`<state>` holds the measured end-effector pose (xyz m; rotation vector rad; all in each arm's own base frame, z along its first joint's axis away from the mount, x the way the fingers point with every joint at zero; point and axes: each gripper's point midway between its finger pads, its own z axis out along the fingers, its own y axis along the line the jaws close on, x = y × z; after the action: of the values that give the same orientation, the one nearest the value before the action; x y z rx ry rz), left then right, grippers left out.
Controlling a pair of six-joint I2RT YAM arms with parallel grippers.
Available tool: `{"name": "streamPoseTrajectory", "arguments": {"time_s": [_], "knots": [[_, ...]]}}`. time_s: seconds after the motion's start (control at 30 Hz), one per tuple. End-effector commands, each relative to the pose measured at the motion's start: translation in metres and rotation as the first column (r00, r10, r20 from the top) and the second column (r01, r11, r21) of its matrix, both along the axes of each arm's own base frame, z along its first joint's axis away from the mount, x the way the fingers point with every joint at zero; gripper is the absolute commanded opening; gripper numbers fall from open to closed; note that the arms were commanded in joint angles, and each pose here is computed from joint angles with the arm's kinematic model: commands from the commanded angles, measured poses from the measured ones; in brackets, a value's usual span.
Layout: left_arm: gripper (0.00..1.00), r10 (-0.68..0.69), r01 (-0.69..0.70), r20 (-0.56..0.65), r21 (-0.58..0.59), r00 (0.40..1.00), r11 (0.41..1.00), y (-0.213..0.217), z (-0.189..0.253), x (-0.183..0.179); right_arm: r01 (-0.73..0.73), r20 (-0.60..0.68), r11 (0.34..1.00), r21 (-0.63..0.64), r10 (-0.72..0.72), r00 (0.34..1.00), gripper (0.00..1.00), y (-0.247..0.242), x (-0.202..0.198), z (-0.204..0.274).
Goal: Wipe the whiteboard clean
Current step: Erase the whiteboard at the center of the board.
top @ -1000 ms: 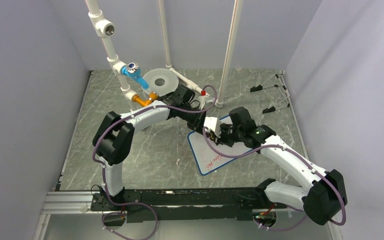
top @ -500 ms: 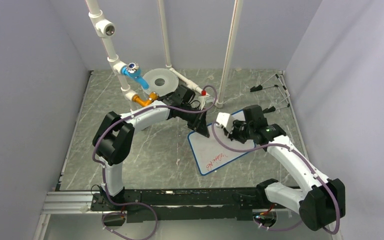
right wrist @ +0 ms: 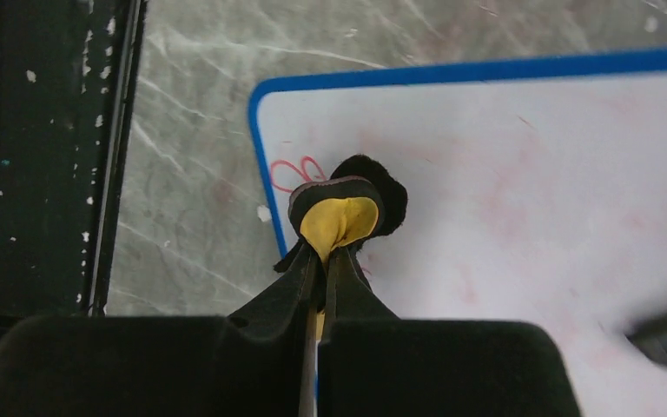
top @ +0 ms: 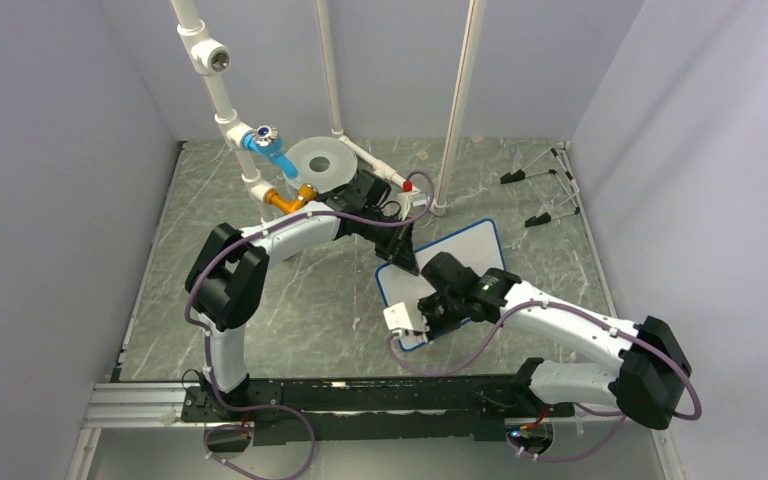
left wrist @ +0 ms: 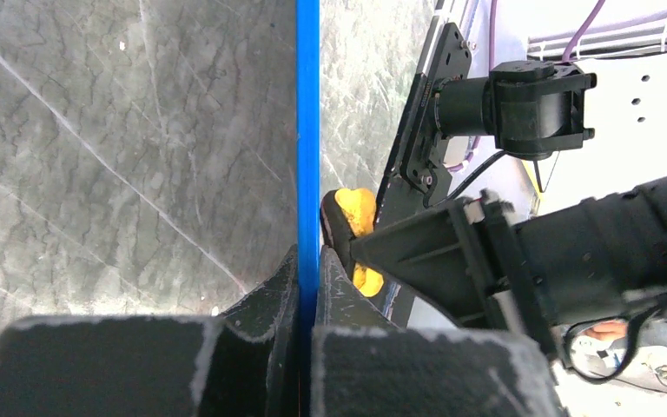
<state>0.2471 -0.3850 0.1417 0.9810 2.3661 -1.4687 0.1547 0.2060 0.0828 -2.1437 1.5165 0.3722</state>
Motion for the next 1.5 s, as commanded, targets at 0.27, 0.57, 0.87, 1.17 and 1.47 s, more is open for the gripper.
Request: {"name": "streamPoseTrajectory", "arguments": {"time_s": [0.27,0.57,0.87,1.17,1.47], "knots": [[0.0,-0.041,0.046,0.055,-0.106,0.998,0.993,-0.008,0.043,-0.006,-0.119,0.114,0.954,-0.274,0.155,0.981,0.0,-0.002,-0.015,-0.038],[0.0,-0.043,0.048,0.055,-0.106,0.998,0.993,-0.008,0.042,-0.007,0.063,0.288,0.986,-0.156,-0.016,0.957,0.0,0.008,0.025,0.001],[0.0,-0.043,0.05,0.062,-0.106,0.997,0.993,-0.008,0.044,-0.008,-0.025,0.196,0.981,-0.192,0.063,0.979,0.0,0.002,0.007,-0.002],[0.0,-0.046,0.052,0.061,-0.107,0.997,0.993,-0.01,0.045,-0.007,-0.172,0.051,0.939,-0.298,0.195,0.979,0.0,-0.005,-0.034,-0.035],[0.0,-0.046,0.052,0.054,-0.105,0.997,0.993,-0.011,0.042,-0.008,-0.085,0.18,0.974,-0.21,0.124,0.976,0.0,0.042,-0.008,-0.01]]}}
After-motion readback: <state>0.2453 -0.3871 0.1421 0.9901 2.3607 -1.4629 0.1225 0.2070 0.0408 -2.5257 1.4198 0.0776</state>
